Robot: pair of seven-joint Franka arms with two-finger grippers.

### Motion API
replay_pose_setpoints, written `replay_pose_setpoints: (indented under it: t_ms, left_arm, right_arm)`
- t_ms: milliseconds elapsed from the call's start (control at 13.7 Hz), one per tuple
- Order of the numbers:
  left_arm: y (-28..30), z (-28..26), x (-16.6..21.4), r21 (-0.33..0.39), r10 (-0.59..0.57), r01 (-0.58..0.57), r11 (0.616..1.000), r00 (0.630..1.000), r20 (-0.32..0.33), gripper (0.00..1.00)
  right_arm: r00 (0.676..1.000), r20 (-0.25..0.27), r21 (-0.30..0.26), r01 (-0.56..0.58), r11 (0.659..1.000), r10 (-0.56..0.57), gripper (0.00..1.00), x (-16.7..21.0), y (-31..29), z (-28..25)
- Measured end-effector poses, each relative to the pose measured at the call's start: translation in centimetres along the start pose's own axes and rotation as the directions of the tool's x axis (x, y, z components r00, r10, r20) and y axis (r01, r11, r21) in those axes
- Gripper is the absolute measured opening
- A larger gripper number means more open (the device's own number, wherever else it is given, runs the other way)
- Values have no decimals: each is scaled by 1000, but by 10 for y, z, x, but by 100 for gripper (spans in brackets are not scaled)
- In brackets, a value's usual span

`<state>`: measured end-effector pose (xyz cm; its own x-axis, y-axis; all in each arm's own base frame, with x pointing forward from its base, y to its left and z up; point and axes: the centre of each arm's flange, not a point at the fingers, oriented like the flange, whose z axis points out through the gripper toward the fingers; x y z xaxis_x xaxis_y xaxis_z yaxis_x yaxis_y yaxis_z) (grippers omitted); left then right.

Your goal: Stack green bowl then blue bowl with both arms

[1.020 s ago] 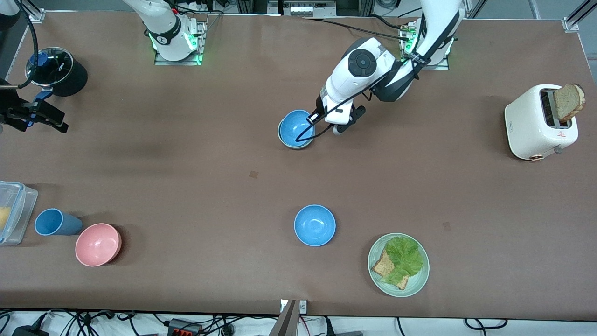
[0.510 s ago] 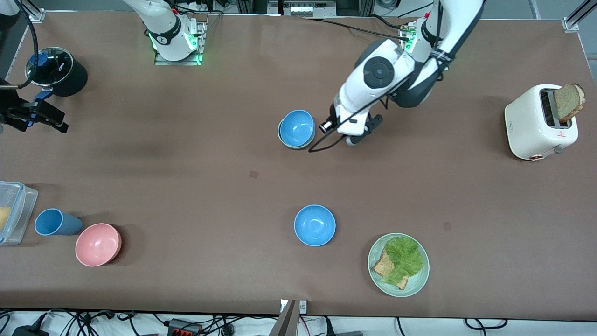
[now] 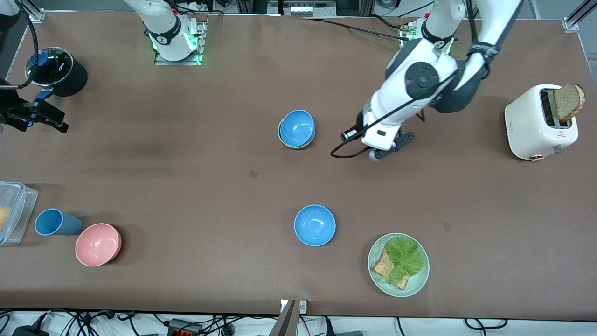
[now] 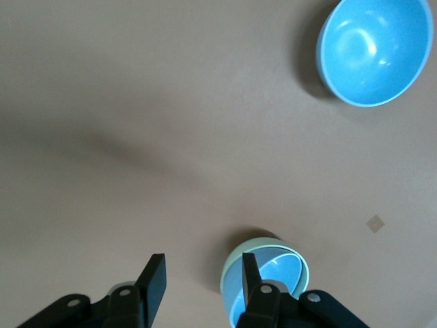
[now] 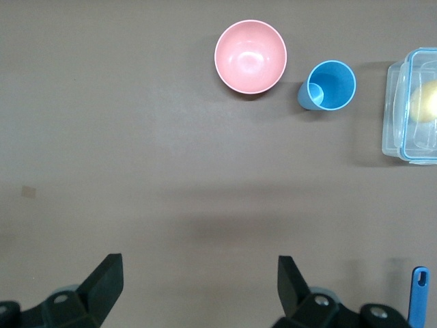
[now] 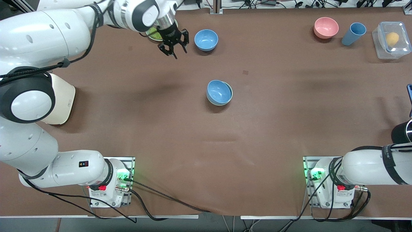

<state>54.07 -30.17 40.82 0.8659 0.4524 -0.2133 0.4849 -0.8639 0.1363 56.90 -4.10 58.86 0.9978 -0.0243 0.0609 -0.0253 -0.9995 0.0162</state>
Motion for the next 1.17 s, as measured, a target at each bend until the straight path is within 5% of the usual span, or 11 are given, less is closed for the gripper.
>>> replay_pose_setpoints:
  t_ms: [364, 656, 1166]
  left_arm:
    - [-35, -48, 59, 0, 218, -218, 976, 976, -4, 67]
    - [-87, -79, 121, 22, 416, -416, 909, 908, -41, 88]
    - [-167, -139, 150, 172, 546, -539, 825, 838, 6, 96]
  right_arm:
    - [1000, 3, 0, 0, 1000, 0, 100, 1, 0, 2]
    - [1000, 3, 0, 0, 1000, 0, 100, 1, 0, 2]
    - [1000, 3, 0, 1, 1000, -1, 100, 1, 0, 2]
